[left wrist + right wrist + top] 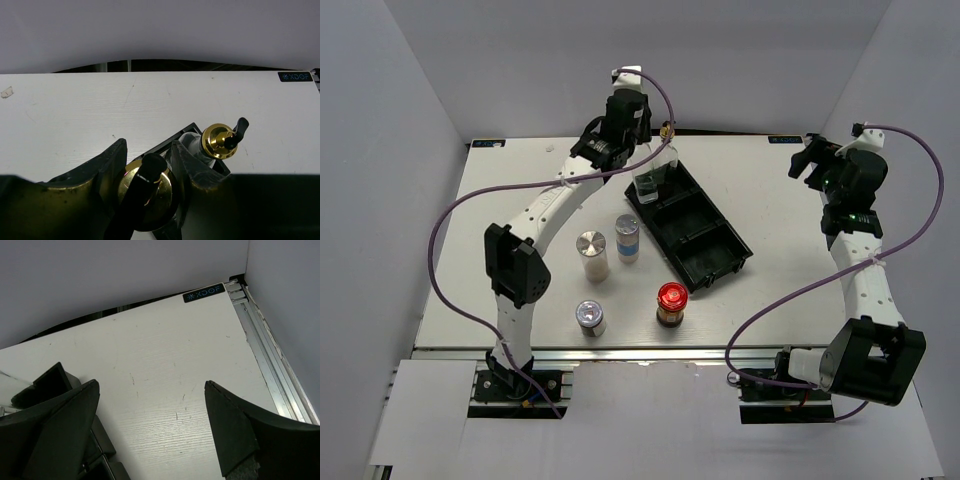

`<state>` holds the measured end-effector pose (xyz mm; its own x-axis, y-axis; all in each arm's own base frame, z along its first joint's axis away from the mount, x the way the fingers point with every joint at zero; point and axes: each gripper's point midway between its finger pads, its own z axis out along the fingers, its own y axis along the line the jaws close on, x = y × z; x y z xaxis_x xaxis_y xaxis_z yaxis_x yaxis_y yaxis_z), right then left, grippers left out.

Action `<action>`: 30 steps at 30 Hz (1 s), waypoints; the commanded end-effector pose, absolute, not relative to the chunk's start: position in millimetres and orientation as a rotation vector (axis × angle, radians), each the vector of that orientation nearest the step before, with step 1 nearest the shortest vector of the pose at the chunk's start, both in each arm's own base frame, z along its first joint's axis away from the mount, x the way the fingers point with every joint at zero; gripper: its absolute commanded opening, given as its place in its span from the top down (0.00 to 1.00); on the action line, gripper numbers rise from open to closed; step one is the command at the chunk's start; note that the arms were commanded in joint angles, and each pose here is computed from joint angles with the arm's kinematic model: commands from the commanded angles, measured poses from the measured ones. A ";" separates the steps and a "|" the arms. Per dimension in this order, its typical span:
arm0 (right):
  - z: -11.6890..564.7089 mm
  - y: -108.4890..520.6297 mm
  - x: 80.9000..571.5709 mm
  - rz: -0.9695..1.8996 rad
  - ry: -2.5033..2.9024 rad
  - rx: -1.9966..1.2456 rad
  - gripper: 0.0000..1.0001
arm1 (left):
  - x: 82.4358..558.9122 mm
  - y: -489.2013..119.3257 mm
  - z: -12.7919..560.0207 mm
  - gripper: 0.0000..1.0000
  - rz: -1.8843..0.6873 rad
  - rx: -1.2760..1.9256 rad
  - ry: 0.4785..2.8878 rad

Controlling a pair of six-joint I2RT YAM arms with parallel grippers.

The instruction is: Organize the condiment bottles

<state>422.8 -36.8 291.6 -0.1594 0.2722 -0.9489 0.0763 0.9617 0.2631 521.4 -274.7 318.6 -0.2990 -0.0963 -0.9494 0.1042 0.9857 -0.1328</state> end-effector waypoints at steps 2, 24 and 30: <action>306.3 -39.0 423.4 0.181 1.674 0.258 0.11 | 530.5 -271.8 374.3 1.00 -0.241 -0.087 1.714; 302.1 -40.3 424.4 0.195 1.680 0.256 0.11 | 541.9 -293.2 356.4 1.00 -0.286 -0.096 1.686; 301.2 -42.2 423.7 0.190 1.681 0.259 0.11 | 541.8 -298.8 350.4 1.00 -0.263 -0.098 1.683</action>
